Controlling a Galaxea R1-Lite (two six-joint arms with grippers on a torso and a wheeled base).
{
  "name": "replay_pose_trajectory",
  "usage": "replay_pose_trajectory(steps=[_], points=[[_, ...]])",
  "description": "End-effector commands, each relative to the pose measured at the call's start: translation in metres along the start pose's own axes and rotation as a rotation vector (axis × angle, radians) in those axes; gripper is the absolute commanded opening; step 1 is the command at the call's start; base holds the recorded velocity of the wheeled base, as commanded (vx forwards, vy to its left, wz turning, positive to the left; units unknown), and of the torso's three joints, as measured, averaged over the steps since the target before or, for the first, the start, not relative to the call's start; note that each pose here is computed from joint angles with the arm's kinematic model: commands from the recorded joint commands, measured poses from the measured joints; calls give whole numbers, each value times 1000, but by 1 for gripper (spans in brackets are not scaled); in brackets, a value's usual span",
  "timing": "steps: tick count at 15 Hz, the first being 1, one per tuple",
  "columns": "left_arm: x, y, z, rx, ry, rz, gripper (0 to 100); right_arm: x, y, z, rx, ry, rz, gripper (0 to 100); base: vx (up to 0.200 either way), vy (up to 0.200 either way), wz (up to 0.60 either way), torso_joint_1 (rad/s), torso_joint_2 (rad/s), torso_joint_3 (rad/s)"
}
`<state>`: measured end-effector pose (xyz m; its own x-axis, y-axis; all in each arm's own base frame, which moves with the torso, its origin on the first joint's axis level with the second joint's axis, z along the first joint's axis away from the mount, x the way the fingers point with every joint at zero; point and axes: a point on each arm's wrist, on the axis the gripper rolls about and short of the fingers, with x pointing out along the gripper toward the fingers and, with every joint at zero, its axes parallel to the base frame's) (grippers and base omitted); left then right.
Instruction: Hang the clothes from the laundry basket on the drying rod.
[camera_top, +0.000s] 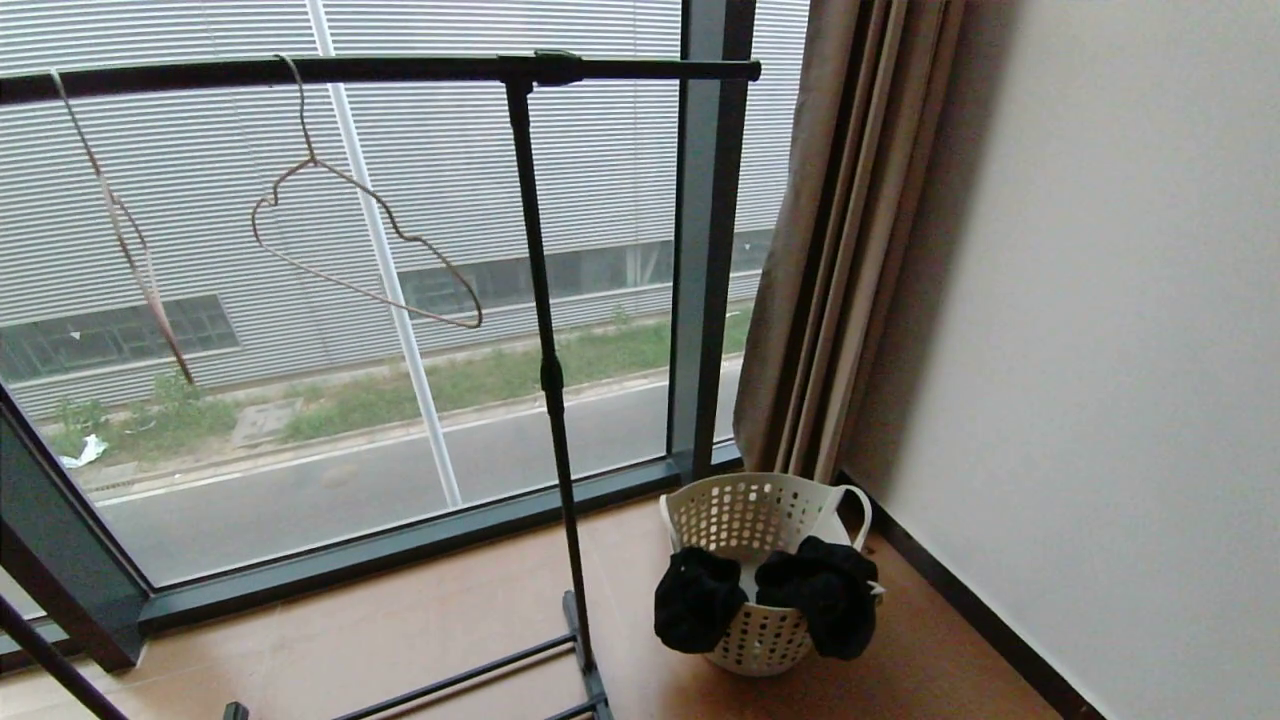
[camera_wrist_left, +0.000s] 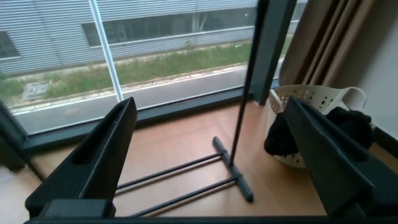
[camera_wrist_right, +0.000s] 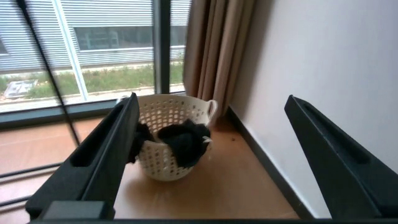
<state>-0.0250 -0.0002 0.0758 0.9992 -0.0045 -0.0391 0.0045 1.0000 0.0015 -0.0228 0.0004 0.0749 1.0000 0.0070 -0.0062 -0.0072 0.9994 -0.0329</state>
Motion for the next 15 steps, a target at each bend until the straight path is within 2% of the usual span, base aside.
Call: replay_pose_trajectory(steps=[1, 5, 13, 15], points=[[0, 0, 0, 0, 1, 0, 100, 0, 0, 0, -1, 0, 1, 100, 0, -200, 0, 7, 2, 2], [0, 0, 0, 0, 1, 0, 100, 0, 0, 0, -1, -2, 1, 100, 0, -200, 0, 12, 5, -1], [0, 0, 0, 0, -1, 1, 100, 0, 0, 0, 1, -3, 1, 100, 0, 0, 0, 0, 0, 0], [0, 0, 0, 0, 1, 1, 100, 0, 0, 0, 2, -3, -3, 100, 0, 0, 0, -90, 259, 161]])
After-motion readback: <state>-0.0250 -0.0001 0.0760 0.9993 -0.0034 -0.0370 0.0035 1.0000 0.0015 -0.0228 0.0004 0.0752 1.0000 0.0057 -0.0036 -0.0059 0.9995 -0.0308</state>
